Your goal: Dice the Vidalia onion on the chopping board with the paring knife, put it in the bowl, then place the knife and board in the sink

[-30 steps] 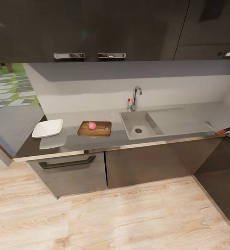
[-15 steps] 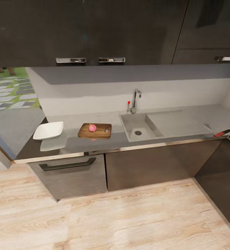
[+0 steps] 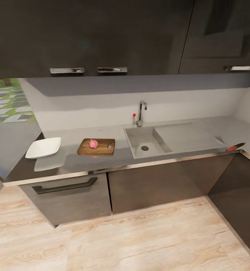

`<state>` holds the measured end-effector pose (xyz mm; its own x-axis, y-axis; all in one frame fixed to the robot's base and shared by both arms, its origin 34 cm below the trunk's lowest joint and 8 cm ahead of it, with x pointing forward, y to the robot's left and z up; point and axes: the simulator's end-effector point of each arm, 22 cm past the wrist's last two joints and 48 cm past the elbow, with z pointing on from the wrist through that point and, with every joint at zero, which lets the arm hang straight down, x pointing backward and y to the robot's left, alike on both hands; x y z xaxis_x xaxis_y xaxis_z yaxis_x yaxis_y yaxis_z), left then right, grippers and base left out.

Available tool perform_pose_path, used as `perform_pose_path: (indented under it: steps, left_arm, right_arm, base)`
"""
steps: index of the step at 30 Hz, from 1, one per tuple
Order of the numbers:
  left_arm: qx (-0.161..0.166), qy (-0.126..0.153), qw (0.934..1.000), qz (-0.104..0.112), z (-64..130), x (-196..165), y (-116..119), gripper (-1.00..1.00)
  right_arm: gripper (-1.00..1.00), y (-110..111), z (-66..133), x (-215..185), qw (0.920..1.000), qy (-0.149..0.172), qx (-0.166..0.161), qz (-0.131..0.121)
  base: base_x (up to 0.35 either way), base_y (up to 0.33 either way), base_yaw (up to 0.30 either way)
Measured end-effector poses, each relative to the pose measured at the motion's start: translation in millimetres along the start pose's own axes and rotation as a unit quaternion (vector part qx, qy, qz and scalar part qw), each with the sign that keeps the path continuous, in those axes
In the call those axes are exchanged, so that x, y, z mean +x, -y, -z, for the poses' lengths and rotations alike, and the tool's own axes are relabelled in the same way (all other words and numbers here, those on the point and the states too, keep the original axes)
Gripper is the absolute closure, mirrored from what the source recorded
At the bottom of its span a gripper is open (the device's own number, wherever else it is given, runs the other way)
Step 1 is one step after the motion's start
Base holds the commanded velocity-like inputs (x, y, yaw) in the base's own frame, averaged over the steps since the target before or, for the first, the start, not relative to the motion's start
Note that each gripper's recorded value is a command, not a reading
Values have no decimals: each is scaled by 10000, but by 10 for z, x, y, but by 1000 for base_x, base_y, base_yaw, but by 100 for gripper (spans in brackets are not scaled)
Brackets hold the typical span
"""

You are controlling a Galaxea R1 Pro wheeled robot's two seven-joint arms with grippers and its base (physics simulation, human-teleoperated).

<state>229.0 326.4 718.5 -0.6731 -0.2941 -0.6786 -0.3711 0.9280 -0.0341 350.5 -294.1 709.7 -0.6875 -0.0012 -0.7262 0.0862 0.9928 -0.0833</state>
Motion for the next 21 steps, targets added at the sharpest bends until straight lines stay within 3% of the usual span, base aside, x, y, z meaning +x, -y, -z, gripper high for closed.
perform_pose_path:
  steps: [21]
  left_arm:
    - [36, 110, 9999, 30, -19, -49, 27, -100]
  right_arm:
    - [-100, -1, -13, -127, 9999, 172, 0, -20]
  base:
    - [193, -136, -102]
